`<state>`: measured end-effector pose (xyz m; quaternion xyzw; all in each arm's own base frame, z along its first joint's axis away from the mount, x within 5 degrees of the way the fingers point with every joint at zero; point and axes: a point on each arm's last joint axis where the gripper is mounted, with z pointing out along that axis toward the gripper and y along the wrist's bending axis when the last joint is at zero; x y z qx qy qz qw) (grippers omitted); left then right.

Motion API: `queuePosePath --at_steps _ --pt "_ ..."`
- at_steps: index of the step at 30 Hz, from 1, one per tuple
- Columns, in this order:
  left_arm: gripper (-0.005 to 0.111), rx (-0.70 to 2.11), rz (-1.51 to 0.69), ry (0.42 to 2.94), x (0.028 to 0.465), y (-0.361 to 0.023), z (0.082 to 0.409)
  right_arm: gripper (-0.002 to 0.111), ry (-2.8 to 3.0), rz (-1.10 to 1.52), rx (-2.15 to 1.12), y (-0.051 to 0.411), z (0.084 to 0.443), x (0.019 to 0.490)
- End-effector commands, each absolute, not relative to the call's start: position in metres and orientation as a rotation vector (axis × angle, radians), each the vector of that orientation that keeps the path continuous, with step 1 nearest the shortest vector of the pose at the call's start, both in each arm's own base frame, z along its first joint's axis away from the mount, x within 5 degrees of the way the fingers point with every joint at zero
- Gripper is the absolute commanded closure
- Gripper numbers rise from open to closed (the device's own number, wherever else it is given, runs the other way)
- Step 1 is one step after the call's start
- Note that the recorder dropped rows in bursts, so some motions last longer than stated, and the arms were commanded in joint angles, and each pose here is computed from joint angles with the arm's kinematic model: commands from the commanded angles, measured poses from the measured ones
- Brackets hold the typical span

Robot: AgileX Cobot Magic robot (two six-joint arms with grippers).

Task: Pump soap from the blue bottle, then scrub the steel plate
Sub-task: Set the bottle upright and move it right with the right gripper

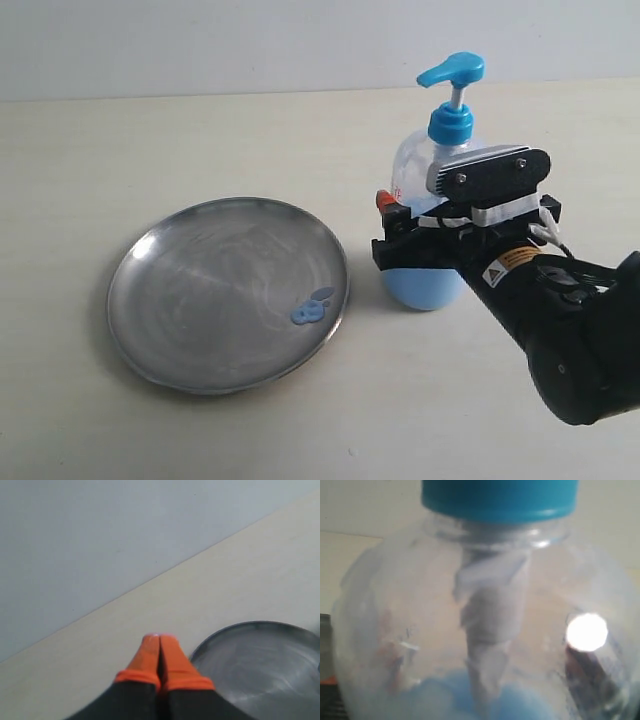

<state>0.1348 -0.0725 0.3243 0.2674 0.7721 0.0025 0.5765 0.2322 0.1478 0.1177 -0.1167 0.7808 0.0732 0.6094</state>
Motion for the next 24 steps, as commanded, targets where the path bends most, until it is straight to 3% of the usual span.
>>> queuePosePath --at_steps 1,4,7,18,24 --pt "0.107 0.674 -0.041 1.748 0.1327 -0.0776 0.3192 0.108 1.7 0.168 -0.254 0.1429 0.131 0.2371" --pt "0.107 0.677 -0.076 1.736 0.132 -0.08 0.3168 0.107 1.701 0.166 -0.25 0.1426 0.131 0.2372" --pt "0.107 0.677 -0.092 1.731 0.1317 -0.0811 0.3155 0.095 1.701 0.165 -0.249 0.1424 0.131 0.2372" --pt "0.107 0.673 -0.118 1.72 0.1312 -0.0827 0.3166 0.019 1.711 0.13 -0.204 0.138 0.1305 0.2382" --pt "0.107 0.66 -0.131 1.724 0.1312 -0.0828 0.3167 0.012 1.709 0.136 -0.214 0.1392 0.1306 0.2378"
